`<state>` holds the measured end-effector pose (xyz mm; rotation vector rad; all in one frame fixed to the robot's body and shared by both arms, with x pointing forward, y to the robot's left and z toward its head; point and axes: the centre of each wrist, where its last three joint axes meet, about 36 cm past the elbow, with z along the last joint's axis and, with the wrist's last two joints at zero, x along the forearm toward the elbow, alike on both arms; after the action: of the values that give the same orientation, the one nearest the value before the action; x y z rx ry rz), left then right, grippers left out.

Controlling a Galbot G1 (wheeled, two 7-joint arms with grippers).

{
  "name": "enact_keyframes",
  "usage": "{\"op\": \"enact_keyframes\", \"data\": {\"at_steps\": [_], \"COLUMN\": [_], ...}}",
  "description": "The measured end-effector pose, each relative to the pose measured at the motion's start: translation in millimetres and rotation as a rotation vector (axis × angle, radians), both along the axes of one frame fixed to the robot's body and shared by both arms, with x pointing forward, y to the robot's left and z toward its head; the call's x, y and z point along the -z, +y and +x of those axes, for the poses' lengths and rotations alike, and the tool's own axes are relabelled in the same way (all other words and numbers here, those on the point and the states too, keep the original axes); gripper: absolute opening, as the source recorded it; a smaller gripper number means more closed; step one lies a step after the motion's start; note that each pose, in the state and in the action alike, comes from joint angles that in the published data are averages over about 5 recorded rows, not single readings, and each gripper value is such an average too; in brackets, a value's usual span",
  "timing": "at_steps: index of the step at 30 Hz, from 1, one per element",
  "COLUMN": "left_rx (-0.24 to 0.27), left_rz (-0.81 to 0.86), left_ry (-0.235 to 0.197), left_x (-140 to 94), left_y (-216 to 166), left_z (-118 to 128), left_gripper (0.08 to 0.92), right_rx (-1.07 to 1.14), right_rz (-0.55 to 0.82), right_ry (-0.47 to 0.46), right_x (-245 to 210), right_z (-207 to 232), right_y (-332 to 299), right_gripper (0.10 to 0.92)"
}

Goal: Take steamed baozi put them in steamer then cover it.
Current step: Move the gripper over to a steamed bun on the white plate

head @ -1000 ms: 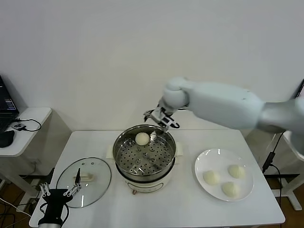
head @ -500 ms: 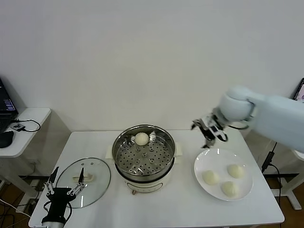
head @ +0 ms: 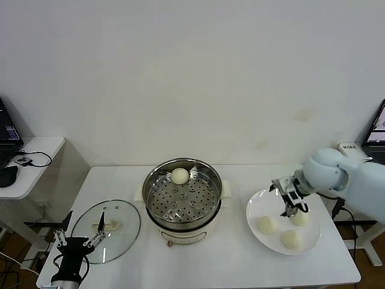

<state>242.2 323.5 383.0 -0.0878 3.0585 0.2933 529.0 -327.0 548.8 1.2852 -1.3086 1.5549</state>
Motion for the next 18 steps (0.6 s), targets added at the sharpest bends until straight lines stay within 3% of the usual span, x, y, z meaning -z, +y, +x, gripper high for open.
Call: {"op": "enact_keyframes", "data": {"at_steps": [18], "left_rx": [-0.005], "left_rz": [0.001], "left_ry": [0.005], "left_x": [2], "left_y": [-1], "left_z": [-1], "left_gripper": [0.823], "right_rx": [0.038], "right_rz": [0.029], "right_ry": [0.04], "right_x": [77], "right_z": [1], "right_y": [-9], "right_gripper": [0.823]}}
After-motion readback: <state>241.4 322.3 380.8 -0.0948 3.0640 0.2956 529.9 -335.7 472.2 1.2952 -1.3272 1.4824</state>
